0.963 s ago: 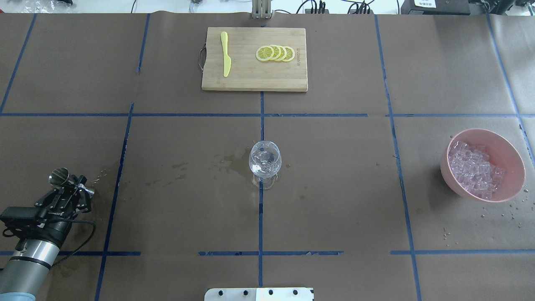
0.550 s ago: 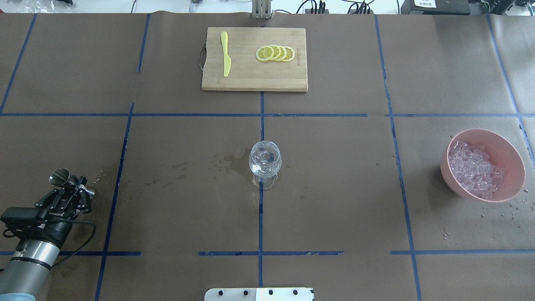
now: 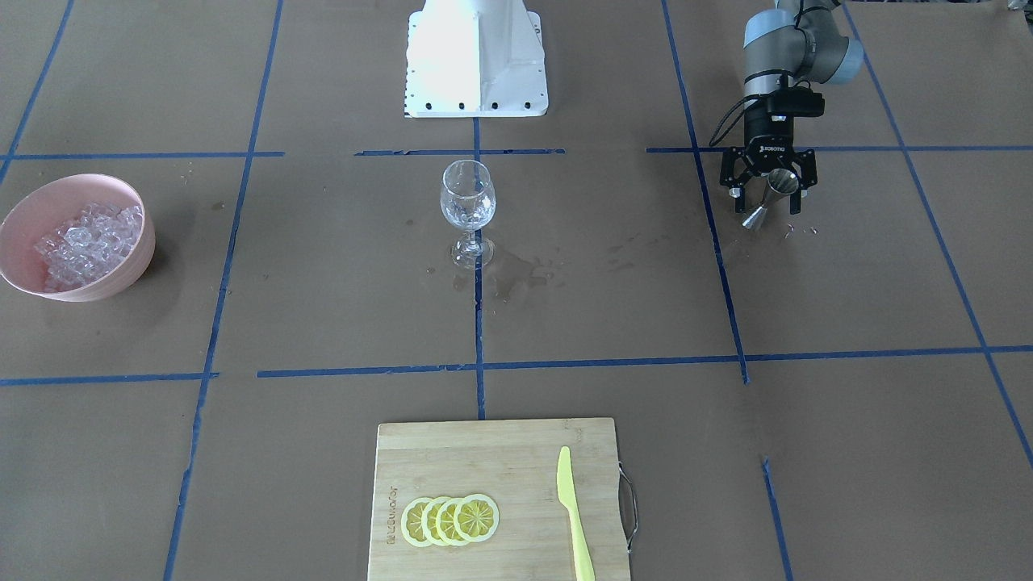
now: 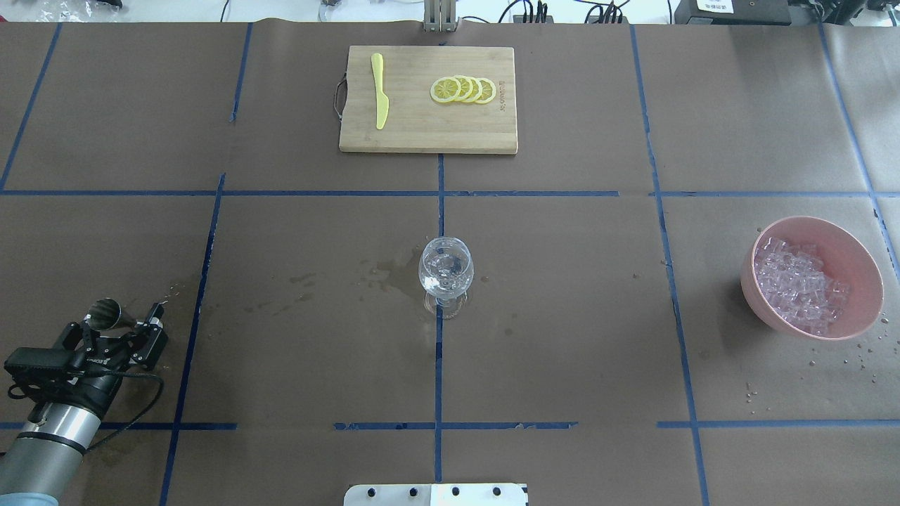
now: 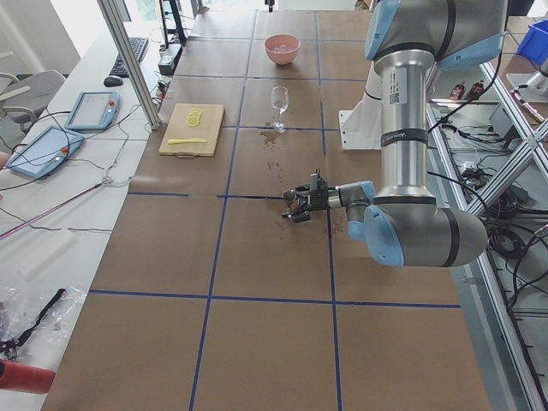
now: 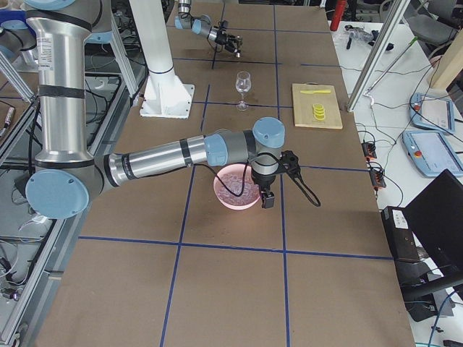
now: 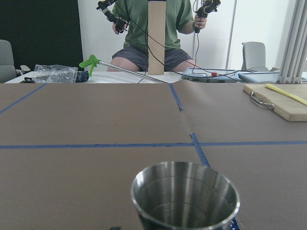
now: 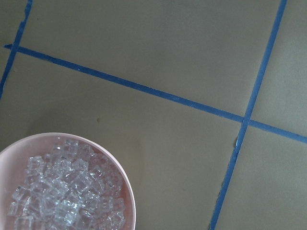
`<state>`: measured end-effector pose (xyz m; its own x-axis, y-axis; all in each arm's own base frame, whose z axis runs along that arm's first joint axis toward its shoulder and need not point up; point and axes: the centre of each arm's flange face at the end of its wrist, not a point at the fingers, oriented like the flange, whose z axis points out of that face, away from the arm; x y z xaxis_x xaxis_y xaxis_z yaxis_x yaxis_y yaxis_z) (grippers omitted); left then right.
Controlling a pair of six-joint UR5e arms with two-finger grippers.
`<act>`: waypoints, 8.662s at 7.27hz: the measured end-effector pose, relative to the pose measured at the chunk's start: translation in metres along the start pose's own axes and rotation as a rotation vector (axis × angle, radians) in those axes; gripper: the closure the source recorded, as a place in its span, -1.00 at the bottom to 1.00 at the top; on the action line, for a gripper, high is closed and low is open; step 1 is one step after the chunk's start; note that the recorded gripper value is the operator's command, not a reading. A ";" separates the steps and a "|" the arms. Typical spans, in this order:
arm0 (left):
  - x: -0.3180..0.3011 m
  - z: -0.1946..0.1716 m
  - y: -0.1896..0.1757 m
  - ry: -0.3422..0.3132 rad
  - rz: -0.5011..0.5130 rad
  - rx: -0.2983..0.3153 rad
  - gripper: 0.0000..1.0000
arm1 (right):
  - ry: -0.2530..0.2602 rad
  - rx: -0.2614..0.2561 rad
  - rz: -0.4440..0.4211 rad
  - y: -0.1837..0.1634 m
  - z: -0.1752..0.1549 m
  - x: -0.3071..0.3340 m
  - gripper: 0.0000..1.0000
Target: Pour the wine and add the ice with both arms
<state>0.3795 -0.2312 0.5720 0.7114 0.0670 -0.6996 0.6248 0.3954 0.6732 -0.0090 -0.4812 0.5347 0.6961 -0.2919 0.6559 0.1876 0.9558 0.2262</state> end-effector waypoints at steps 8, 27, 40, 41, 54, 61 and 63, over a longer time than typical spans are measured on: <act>-0.043 -0.045 -0.043 0.165 0.245 -0.382 -1.00 | -0.017 -0.002 0.007 0.003 0.001 -0.001 -1.00; -0.283 0.021 -0.276 0.346 0.114 -0.823 -1.00 | -0.036 -0.053 0.146 0.026 0.142 -0.140 0.54; -0.300 0.037 -0.272 0.221 0.209 -0.788 -1.00 | -0.247 0.148 0.415 -0.039 -0.010 -0.268 1.00; -0.302 0.050 -0.276 0.209 0.240 -0.831 -1.00 | -0.269 0.165 0.448 -0.048 -0.012 -0.306 1.00; -0.317 0.068 -0.356 0.142 0.235 -0.995 -1.00 | -0.326 0.234 0.646 -0.091 -0.005 -0.620 -1.00; -0.312 0.069 -0.359 0.150 0.241 -0.980 -1.00 | -0.177 0.182 0.507 -0.090 -0.008 -0.409 -1.00; -0.310 0.071 -0.357 0.162 0.259 -0.973 -1.00 | -0.051 0.168 0.389 -0.088 -0.004 -0.319 -1.00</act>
<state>-0.0412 -0.4587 0.5654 0.6903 0.3506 -0.6329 -0.1259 0.9196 0.3721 -0.2450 -0.4720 0.3023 0.6569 0.0844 0.7493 -0.2007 0.9774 0.0659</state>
